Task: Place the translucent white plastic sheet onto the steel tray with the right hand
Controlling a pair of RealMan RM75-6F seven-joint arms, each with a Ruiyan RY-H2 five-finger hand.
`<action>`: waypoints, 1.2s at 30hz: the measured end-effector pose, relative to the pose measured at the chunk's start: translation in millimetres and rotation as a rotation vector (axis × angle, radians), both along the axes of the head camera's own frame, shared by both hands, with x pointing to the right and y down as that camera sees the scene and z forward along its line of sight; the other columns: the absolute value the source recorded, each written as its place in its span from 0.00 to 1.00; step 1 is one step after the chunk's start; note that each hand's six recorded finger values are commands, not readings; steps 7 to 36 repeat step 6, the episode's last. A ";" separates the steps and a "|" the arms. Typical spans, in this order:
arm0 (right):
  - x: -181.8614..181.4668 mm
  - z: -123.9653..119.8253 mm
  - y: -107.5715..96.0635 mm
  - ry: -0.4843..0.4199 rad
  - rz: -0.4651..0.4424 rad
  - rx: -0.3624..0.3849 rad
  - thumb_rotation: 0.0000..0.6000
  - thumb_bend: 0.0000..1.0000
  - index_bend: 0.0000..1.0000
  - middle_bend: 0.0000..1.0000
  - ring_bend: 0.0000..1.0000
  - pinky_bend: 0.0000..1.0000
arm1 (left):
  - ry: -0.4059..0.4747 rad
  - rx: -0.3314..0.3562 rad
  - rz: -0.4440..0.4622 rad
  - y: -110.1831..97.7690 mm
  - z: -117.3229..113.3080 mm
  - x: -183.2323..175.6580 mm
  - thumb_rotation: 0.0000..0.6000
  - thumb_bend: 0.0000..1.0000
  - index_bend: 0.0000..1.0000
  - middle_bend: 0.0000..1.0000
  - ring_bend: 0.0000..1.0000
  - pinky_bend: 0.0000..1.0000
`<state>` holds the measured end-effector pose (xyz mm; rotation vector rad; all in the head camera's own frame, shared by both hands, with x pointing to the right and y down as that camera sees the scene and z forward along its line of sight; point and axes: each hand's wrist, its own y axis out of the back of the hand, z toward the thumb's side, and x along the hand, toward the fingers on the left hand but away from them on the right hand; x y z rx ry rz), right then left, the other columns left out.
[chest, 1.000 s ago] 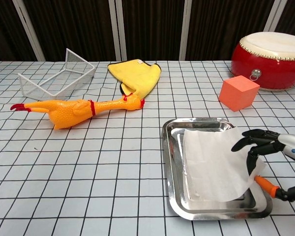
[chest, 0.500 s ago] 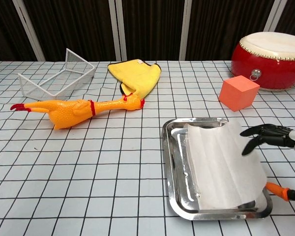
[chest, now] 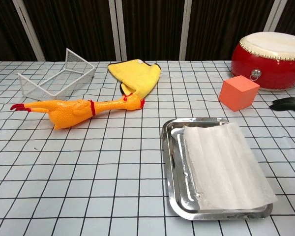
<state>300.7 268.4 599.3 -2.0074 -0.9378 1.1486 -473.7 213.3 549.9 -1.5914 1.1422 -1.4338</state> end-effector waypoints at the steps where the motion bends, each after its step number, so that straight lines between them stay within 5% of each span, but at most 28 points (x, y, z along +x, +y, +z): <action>1: 8.1 -3.6 -1.7 0.016 0.016 0.011 1.00 0.32 0.08 0.02 0.00 0.00 | -0.001 -0.001 0.002 -0.1 0.3 0.2 1.00 0.00 0.00 0.00 0.00 0.00; 6: 63.1 -24.1 -11.8 0.168 0.122 0.081 1.00 0.32 0.00 0.00 0.00 0.00 | -0.004 0.007 0.009 -0.4 -0.9 1.1 1.00 0.00 0.00 0.00 0.00 0.00; 36: 63.1 -24.1 -11.8 0.168 0.122 0.081 1.00 0.32 0.00 0.00 0.00 0.00 | -0.004 0.007 0.009 -0.4 -0.9 1.1 1.00 0.00 0.00 0.00 0.00 0.00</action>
